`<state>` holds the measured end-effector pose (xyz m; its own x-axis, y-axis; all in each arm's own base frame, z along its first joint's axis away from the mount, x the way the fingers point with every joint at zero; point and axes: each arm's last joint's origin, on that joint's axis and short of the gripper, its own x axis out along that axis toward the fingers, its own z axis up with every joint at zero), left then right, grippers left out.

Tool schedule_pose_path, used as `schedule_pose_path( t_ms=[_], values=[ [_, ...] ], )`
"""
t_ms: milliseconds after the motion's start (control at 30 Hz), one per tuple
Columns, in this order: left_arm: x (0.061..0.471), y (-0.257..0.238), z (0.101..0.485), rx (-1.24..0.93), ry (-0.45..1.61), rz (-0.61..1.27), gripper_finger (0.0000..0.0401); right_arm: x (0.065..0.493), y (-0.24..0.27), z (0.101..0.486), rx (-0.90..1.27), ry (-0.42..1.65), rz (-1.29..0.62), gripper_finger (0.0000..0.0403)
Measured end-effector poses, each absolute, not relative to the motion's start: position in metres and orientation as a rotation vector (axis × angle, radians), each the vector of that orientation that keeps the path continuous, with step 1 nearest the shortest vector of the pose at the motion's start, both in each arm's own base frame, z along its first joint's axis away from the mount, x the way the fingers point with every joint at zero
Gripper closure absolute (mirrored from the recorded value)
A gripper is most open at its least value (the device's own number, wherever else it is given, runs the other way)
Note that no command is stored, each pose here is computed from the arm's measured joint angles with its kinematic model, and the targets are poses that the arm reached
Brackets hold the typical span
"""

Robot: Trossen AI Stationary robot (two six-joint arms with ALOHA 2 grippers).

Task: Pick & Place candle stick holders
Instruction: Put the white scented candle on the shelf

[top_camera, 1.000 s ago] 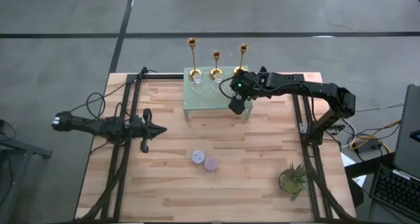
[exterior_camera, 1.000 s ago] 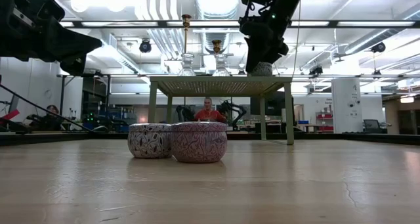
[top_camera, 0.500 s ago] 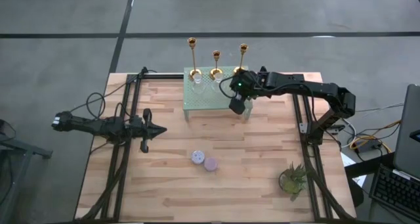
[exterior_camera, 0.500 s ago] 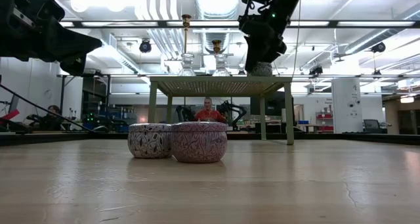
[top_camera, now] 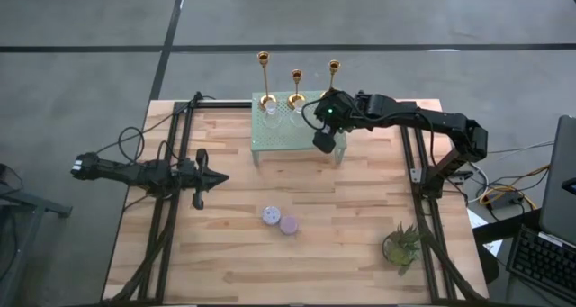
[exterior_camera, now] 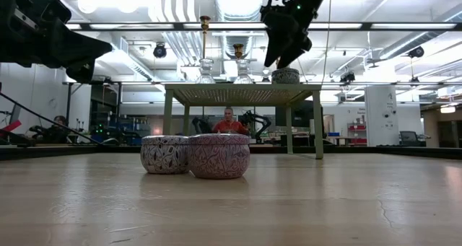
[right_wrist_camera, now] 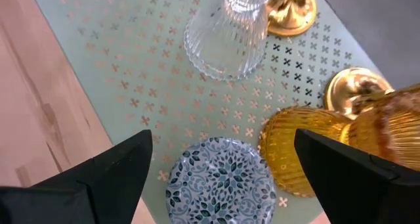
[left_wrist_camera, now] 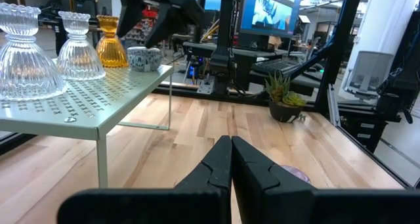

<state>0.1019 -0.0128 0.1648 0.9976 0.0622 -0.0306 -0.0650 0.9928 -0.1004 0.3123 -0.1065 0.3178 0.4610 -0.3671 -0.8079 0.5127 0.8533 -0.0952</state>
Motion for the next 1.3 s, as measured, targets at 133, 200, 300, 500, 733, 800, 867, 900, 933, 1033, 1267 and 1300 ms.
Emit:
schedule_pose_path(
  t_ms=[133,200,300,500,733,800,867,900,933,1033,1267,1300],
  values=[
    [0.102,-0.013,0.165,-0.101,0.028,0.064,0.0391,0.311,-0.106,0.326,0.170,0.946,-0.544,0.0037],
    [0.102,-0.013,0.165,-0.101,0.027,0.064,0.0391,0.311,-0.106,0.329,0.171,0.944,-0.541,0.0037],
    [0.102,-0.013,0.165,-0.101,0.027,0.064,0.0391,0.313,-0.102,0.331,0.165,0.938,-0.526,0.0037],
    [0.102,-0.013,0.165,-0.101,0.028,0.064,0.0391,0.320,-0.081,0.335,0.136,0.924,-0.463,0.0037],
    [0.102,-0.013,0.165,-0.101,0.027,0.064,0.0391,0.328,-0.041,0.335,0.092,0.917,-0.338,0.0040],
    [0.102,-0.013,0.165,-0.101,0.027,0.064,0.0391,0.332,-0.028,0.334,0.089,0.898,-0.258,0.0052],
    [0.102,-0.013,0.165,-0.101,0.028,0.064,0.0391,0.337,-0.012,0.334,0.092,0.855,-0.171,0.0073],
    [0.102,-0.013,0.165,-0.101,0.027,0.064,0.0391,0.339,-0.002,0.333,0.087,0.834,-0.125,0.0087],
    [0.102,-0.013,0.165,-0.101,0.027,0.064,0.0391,0.341,0.007,0.333,0.079,0.812,-0.087,0.0102],
    [0.102,-0.013,0.165,-0.101,0.027,0.064,0.0391,0.345,0.034,0.333,0.040,0.749,0.012,0.0164],
    [0.102,-0.013,0.165,-0.101,0.027,0.064,0.0391,0.345,0.077,0.315,-0.023,0.656,0.143,0.0360],
    [0.102,-0.013,0.165,-0.101,0.027,0.064,0.0391,0.345,0.082,0.311,-0.033,0.642,0.160,0.0377]
  ],
)
